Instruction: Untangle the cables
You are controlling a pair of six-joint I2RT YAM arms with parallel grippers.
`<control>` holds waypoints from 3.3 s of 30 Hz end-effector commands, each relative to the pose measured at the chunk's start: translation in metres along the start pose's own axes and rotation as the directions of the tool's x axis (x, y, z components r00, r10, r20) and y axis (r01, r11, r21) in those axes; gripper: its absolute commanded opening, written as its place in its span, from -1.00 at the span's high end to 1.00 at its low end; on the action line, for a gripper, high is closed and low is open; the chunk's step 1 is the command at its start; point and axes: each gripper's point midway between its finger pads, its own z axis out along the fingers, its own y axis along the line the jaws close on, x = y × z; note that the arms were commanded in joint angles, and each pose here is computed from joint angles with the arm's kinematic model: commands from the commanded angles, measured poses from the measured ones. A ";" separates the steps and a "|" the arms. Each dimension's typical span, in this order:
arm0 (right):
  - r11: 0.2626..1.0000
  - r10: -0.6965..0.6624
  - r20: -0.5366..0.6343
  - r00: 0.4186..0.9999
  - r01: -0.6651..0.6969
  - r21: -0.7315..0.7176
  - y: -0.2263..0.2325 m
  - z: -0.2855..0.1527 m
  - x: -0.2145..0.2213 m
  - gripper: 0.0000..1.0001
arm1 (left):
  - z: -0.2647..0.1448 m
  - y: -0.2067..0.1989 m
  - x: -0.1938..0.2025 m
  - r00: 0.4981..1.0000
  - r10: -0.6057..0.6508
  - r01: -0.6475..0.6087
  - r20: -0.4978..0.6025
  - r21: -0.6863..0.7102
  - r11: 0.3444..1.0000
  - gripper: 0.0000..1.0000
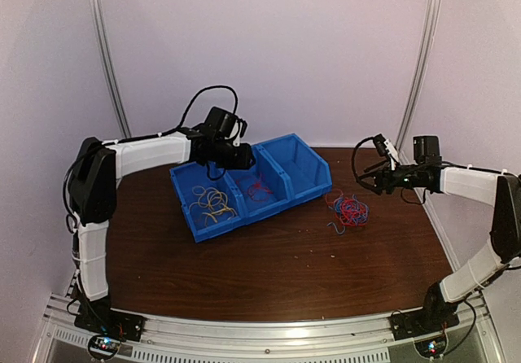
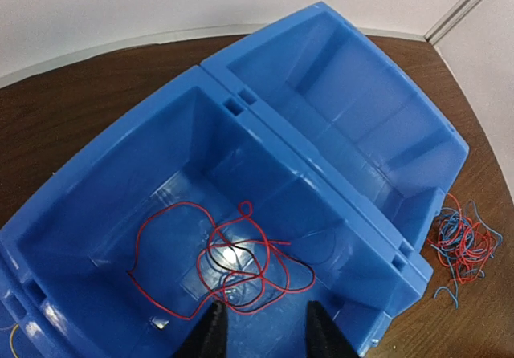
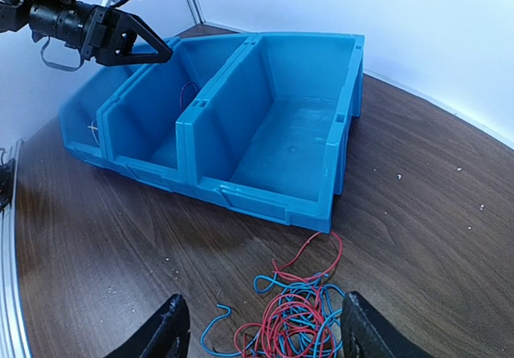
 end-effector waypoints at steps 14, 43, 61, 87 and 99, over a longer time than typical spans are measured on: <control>1.000 -0.015 0.000 1.000 0.015 0.009 -0.007 0.003 -0.005 -0.29 | -0.150 0.056 0.029 0.988 0.018 0.043 0.157 -0.378 0.925 -0.23; 1.000 0.013 -0.021 1.000 -0.013 0.003 -0.011 0.008 0.002 -0.30 | -0.136 0.168 0.092 0.991 -0.122 0.126 0.047 -0.593 0.795 0.45; 0.983 0.005 -0.271 0.963 0.045 0.176 -0.066 0.012 0.016 0.18 | -0.173 0.051 -0.052 0.940 0.144 -0.117 0.310 -0.104 0.988 -0.14; 0.986 0.149 -0.583 0.798 -0.075 0.149 -0.072 0.107 0.063 0.25 | -0.198 0.003 -0.035 0.829 0.328 -0.341 0.453 -0.056 0.939 -0.09; 0.980 0.195 -0.602 0.774 -0.169 0.101 -0.059 0.113 0.076 0.49 | -0.191 0.005 -0.032 0.839 0.326 -0.335 0.435 -0.057 0.940 -0.10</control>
